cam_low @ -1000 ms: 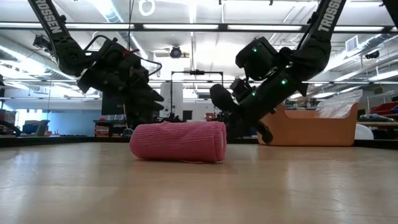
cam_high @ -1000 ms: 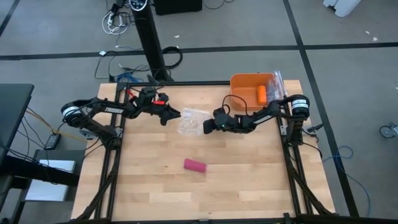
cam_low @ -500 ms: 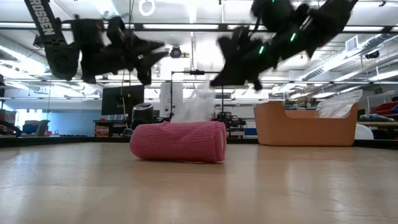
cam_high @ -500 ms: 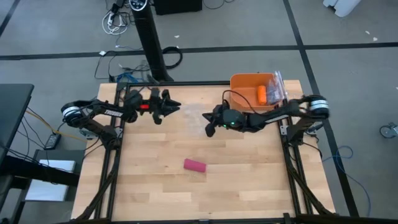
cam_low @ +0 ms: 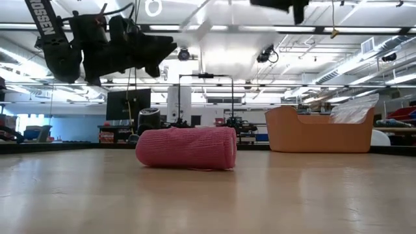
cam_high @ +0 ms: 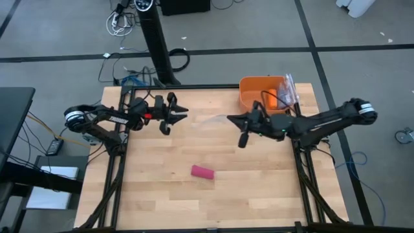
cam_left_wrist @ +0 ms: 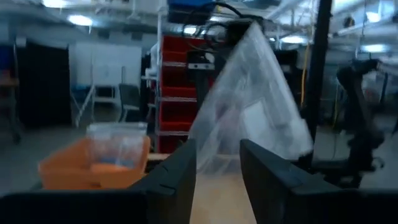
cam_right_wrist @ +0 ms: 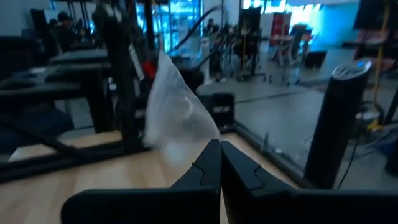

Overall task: Roll bandage
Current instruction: Open the transparent zip bag

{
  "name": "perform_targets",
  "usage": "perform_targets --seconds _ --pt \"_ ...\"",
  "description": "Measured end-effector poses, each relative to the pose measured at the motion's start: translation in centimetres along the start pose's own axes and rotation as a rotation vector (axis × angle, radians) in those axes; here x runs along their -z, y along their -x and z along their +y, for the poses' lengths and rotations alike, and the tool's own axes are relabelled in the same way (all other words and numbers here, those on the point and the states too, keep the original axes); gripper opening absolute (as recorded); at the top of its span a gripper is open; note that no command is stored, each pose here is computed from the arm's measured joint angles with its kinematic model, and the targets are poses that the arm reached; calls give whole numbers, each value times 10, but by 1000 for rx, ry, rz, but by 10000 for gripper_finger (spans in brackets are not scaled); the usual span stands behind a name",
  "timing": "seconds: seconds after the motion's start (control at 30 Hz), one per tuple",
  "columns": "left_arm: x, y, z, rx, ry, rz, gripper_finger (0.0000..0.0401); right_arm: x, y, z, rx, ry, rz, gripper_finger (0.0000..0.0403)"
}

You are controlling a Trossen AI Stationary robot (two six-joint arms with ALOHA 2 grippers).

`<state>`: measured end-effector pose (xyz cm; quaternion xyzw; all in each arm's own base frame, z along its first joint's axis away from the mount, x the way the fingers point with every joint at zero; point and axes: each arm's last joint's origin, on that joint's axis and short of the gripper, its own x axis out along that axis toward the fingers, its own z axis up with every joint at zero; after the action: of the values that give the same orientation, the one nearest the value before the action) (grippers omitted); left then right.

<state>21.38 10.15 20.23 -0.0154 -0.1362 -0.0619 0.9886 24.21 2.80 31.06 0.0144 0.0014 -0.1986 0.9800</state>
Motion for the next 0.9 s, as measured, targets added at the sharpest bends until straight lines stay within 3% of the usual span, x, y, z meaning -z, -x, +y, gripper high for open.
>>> perform_targets --seconds 0.37,0.6,0.9 --pt "-5 -27 -28 106 -170 -53 131 -17 17 1 53 3 -90 0" --pt "10 -36 -34 -24 -255 78 131 -28 19 1 58 10 -178 0" --pt "-4 -47 -53 -46 -312 -67 132 -32 20 1 64 9 -214 0"
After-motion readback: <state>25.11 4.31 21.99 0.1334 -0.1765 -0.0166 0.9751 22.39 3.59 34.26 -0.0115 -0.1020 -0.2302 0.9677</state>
